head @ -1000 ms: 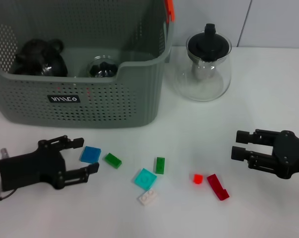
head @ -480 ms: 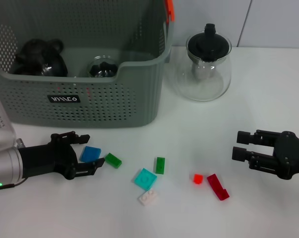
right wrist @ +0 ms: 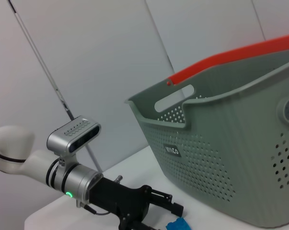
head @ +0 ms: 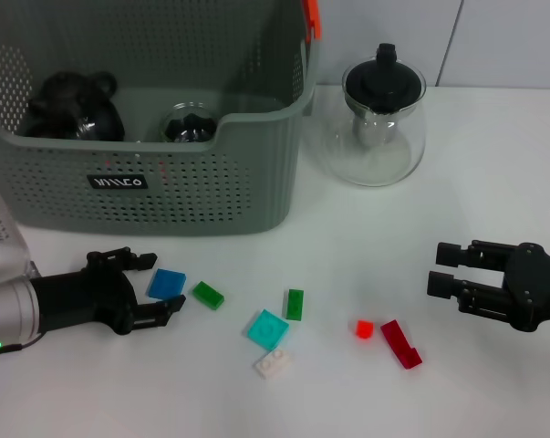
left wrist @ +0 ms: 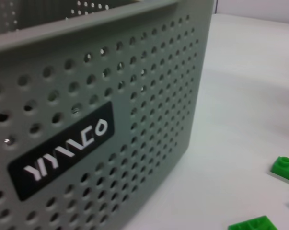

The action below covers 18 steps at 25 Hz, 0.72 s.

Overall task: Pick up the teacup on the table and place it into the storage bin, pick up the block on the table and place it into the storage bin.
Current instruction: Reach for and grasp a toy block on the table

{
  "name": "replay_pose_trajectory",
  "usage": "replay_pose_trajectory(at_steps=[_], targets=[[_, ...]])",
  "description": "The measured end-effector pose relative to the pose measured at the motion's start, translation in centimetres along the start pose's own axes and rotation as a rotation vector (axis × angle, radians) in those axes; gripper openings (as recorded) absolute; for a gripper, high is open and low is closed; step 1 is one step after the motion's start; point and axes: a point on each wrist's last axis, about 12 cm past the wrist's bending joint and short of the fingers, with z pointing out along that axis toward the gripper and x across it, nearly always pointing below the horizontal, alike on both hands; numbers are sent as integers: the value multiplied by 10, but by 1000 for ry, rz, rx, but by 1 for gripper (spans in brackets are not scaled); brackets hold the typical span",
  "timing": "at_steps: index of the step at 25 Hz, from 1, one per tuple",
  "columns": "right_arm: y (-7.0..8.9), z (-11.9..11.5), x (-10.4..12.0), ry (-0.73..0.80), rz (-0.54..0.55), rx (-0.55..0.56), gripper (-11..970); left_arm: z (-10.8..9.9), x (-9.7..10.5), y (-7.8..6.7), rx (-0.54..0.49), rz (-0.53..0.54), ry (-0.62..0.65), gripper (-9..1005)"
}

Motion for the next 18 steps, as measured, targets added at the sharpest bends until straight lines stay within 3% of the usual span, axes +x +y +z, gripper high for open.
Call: replay_pose_trajectory(at_steps=[11, 18], targets=[[0, -1, 0, 1, 0, 1, 584, -7, 0, -17, 108, 14, -37, 745], [-1, -2, 0, 1, 1, 6, 584, -14, -1, -17, 71, 41, -62, 737]])
